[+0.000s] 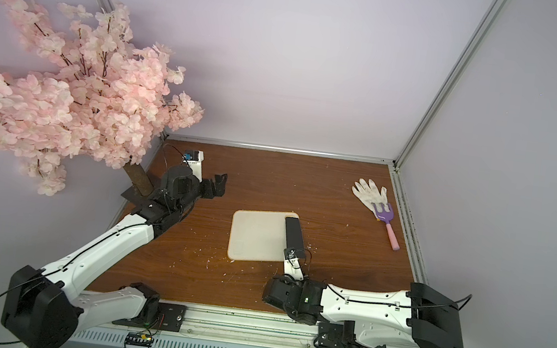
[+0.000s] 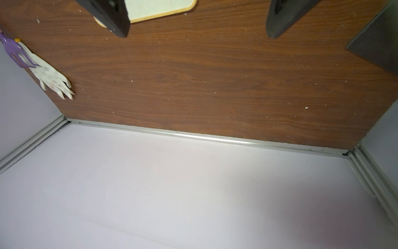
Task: Align the knife with the edge of the cutting board
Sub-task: Adjust the knife at the edge of the cutting board.
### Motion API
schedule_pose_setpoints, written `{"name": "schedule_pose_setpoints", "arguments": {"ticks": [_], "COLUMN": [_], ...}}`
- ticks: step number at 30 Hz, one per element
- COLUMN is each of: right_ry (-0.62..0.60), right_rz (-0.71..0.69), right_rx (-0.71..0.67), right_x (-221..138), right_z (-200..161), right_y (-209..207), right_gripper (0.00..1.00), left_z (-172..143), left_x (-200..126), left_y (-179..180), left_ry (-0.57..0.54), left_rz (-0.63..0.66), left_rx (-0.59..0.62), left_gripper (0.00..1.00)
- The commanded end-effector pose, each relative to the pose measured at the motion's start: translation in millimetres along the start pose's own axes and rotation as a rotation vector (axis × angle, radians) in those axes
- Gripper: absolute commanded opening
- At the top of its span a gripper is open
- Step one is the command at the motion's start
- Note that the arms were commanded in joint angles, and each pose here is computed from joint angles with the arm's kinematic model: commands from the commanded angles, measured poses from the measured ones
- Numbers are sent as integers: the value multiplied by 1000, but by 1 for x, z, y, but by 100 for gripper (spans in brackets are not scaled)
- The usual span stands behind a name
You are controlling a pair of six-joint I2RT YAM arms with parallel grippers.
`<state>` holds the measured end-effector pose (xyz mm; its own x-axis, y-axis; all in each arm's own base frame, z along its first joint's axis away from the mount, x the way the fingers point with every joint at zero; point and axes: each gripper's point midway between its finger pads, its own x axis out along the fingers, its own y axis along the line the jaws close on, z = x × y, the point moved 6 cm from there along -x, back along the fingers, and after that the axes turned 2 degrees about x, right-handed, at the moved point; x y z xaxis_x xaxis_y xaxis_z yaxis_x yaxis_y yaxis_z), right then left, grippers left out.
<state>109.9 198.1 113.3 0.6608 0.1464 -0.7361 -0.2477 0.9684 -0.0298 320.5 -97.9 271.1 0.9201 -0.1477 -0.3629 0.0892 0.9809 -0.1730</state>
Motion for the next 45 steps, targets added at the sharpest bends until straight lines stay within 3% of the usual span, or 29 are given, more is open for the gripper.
{"name": "schedule_pose_setpoints", "arguments": {"ticks": [1,8,14,25,45], "right_ry": [40,96,94,20,-32], "right_rz": [83,100,30,-82,-216], "right_rx": [7,-30,-30,56,91], "right_x": [2,17,25,30,50], "right_z": [-4,-19,-23,-18,-15], "right_y": [17,30,26,20,34], "right_gripper": [0,0,0,0,0], "left_z": [3,0,-2,-6,-14], "left_x": [1,4,6,8,11], "left_y": [1,0,-2,-4,-10], "left_ry": [-2,13,20,32,56], "left_rz": [0,-6,-8,-7,-2], "left_rx": [-5,-6,-4,5,19], "left_gripper": [100,100,100,100,100]}}
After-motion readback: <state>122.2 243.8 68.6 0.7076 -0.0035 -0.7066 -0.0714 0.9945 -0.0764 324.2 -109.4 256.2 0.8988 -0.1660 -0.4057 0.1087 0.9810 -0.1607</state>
